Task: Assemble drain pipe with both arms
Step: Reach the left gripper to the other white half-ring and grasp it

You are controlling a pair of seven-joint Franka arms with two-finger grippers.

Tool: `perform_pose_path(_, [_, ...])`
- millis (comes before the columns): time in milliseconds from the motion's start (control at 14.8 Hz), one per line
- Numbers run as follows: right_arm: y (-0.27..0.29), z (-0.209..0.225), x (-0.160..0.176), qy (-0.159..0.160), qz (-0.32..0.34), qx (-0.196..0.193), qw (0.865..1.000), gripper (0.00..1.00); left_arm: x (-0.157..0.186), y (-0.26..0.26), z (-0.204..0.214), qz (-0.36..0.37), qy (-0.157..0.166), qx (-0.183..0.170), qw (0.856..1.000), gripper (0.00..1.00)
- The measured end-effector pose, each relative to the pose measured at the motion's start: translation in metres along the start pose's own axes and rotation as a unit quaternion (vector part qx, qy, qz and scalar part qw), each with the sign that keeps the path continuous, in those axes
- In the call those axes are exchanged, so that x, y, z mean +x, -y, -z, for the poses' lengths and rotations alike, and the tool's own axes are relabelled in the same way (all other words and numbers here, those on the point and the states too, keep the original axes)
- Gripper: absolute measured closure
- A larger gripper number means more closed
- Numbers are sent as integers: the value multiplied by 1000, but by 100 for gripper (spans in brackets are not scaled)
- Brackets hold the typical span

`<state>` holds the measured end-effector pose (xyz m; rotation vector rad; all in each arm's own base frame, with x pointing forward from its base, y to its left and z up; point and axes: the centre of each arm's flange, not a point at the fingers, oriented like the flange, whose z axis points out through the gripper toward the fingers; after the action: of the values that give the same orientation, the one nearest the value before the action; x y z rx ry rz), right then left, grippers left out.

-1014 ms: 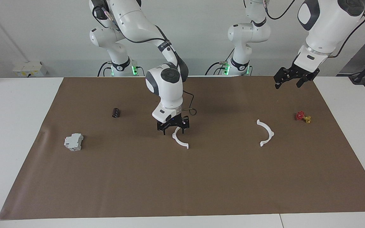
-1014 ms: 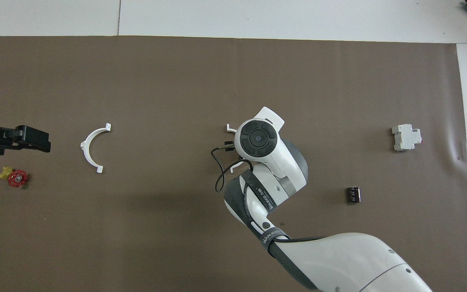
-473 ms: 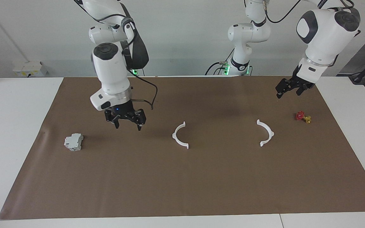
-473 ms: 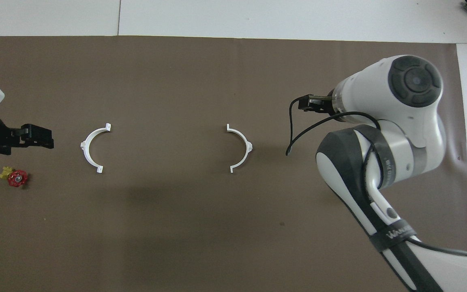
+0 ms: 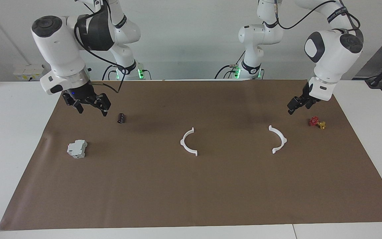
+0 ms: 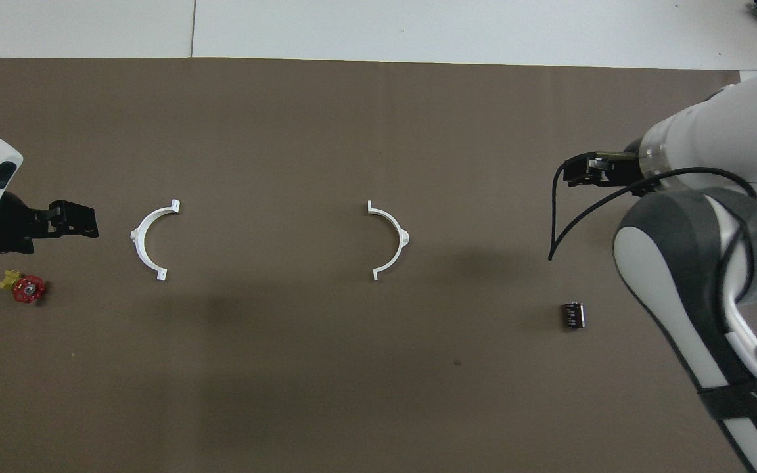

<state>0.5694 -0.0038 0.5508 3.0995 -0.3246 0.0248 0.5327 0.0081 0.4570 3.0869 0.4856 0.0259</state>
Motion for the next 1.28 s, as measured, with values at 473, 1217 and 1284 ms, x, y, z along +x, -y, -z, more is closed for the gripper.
perform_pose_path(473, [-36, 11, 5, -6, 34, -1, 999, 0, -21, 4, -77, 76, -46, -17, 996, 0])
perform_pose_path(1217, [-28, 50, 4, 4, 108, -24, 994, 0, -32, -13, -140, 68, -54, -19, 996, 2])
perform_pose_path(1284, [-33, 48, 3, 11, 105, -25, 994, 0, -34, -15, -145, 66, -56, -20, 996, 2])
